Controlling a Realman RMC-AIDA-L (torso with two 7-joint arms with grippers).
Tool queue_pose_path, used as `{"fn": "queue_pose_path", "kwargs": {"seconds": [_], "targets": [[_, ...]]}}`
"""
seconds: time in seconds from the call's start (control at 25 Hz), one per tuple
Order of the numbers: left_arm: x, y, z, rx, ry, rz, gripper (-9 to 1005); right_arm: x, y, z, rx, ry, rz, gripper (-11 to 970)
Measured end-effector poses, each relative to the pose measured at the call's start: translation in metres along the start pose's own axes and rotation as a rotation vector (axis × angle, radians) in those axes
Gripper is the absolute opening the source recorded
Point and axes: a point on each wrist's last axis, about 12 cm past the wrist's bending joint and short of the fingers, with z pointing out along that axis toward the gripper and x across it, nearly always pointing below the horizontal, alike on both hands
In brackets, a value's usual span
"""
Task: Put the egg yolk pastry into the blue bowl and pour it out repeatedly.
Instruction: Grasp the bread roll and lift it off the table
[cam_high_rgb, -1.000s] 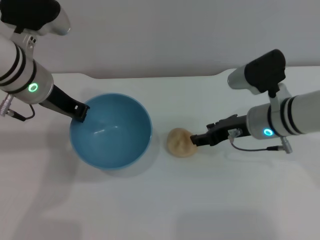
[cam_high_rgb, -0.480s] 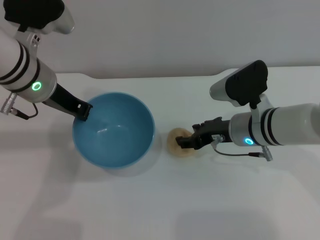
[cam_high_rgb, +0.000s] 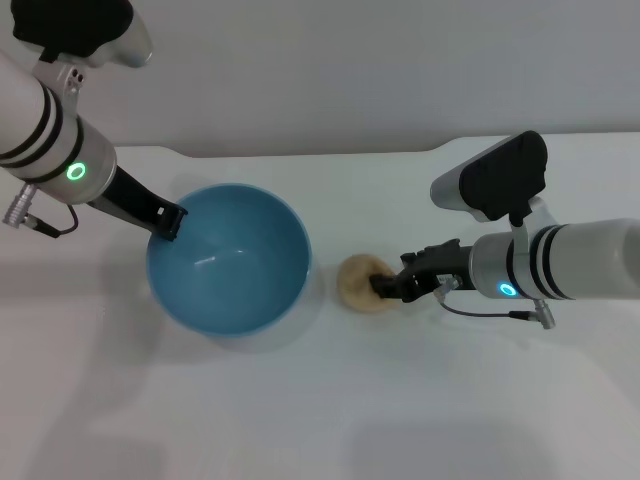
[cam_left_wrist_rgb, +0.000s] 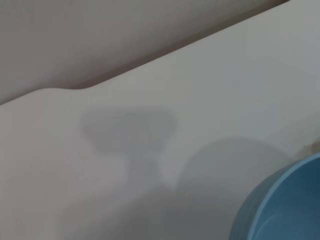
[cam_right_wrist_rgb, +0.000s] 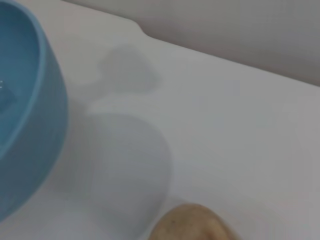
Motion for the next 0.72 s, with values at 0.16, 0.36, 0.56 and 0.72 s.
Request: {"fn": "queue_pose_path", "kwargs": {"seconds": [0.16, 0.36, 0.56, 0.72], "targets": [[0.000, -0.002, 0.001, -0.003, 0.005, 0.014, 11, 0.000, -0.001, 0.000, 0.018, -0.007, -0.005, 469], [0.000, -0.003, 0.002, -0.003, 0.012, 0.018, 11, -0.002, -0.001, 0.000, 0.016, -0.014, -0.038, 460], [0.001, -0.004, 0.002, -0.003, 0.016, 0.022, 11, -0.004, 0.001, -0.002, 0.002, -0.025, -0.087, 257], [0.000, -0.005, 0.002, -0.003, 0.021, 0.030, 11, -0.009, 0.003, -0.011, -0.027, -0.066, -0.080, 115]]}}
